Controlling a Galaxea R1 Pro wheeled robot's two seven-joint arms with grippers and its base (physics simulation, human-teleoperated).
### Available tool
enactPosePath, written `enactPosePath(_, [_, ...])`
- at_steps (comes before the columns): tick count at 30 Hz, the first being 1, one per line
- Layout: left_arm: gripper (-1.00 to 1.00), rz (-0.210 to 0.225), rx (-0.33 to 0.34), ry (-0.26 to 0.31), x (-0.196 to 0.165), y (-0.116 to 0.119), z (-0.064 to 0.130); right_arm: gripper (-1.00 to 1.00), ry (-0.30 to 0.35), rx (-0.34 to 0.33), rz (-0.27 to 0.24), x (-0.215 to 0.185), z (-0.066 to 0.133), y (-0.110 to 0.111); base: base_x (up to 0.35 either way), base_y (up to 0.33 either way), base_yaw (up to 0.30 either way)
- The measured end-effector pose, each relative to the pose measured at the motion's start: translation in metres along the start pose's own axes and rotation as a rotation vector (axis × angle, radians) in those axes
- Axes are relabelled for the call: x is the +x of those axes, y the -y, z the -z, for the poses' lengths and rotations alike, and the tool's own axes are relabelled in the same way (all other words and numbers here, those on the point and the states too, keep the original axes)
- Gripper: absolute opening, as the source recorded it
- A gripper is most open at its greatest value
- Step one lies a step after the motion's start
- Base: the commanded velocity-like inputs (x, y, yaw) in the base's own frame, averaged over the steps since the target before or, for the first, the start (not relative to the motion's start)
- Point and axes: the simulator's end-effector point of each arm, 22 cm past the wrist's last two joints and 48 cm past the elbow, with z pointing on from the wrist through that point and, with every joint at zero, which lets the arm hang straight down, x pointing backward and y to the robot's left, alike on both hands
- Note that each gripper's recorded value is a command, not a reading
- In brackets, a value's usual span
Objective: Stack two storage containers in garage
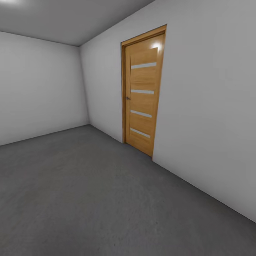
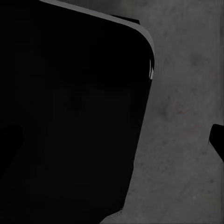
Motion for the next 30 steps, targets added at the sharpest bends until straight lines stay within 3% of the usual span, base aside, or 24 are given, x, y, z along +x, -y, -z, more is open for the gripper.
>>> enactPosePath(10, [1.00, 0.002, 0.000, 0.001, -0.0004, -0.0002, 0.0000, 1.00, -0.001, 0.000, 0.006, 0.0004, 0.0000, 0.0005, 0.322, 0.062, 0.000])
enactPosePath(30, [1.00, 0.001, 0.000, 0.001, -0.0009, -0.0007, 0.0000, 1.00, -0.001, -0.002, 0.006, 0.0003, 0.0000, -0.0010, 0.302, 0.209, 0.000])
